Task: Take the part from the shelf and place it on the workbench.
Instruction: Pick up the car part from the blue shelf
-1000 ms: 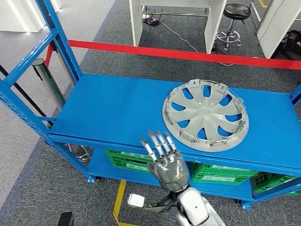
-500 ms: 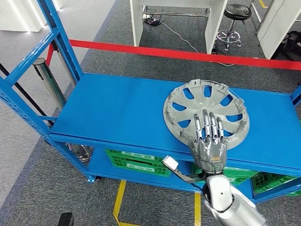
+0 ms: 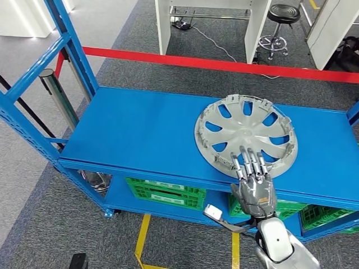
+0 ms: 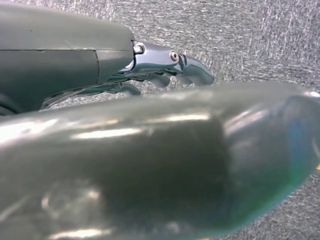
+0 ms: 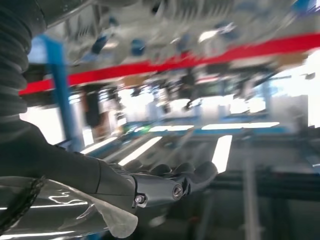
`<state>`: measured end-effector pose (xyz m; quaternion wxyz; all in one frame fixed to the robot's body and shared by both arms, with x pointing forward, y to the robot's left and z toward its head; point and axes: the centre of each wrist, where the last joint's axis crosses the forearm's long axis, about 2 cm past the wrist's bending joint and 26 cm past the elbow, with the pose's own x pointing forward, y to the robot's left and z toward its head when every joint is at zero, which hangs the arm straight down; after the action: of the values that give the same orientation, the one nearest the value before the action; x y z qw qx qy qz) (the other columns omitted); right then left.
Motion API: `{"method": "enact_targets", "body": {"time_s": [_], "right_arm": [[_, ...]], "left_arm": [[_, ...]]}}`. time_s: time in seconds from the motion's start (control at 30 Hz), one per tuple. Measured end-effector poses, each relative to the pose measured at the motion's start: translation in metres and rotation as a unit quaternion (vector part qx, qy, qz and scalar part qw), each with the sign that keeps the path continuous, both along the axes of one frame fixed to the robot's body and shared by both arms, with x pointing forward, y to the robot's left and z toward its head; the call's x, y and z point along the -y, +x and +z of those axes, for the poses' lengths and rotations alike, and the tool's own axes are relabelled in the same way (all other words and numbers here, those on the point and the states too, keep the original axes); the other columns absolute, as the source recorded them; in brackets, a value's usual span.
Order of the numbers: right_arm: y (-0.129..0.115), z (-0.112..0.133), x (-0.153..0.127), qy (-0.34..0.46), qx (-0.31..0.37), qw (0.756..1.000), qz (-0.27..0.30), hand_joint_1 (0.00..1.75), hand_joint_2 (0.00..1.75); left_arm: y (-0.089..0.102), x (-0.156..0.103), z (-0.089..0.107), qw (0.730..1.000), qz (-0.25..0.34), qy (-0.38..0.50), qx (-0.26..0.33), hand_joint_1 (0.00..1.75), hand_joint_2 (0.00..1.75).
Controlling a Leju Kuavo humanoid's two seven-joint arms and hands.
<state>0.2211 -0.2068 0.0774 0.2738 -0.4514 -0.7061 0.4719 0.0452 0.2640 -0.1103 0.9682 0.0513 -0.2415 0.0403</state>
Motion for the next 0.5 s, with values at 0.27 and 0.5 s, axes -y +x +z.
{"method": "enact_targets", "body": {"time_s": [0.27,0.5], "right_arm": [[0.021,-0.012,0.014,0.168,-0.147,0.975,0.011,0.0,1.75],[0.026,-0.017,0.016,0.225,-0.196,0.954,0.008,0.0,1.75]], "left_arm": [[0.0,-0.001,0.0,1.0,-0.006,-0.006,0.001,0.0,0.0],[0.0,-0.004,0.0,1.0,-0.006,-0.007,0.001,0.0,0.0]]}}
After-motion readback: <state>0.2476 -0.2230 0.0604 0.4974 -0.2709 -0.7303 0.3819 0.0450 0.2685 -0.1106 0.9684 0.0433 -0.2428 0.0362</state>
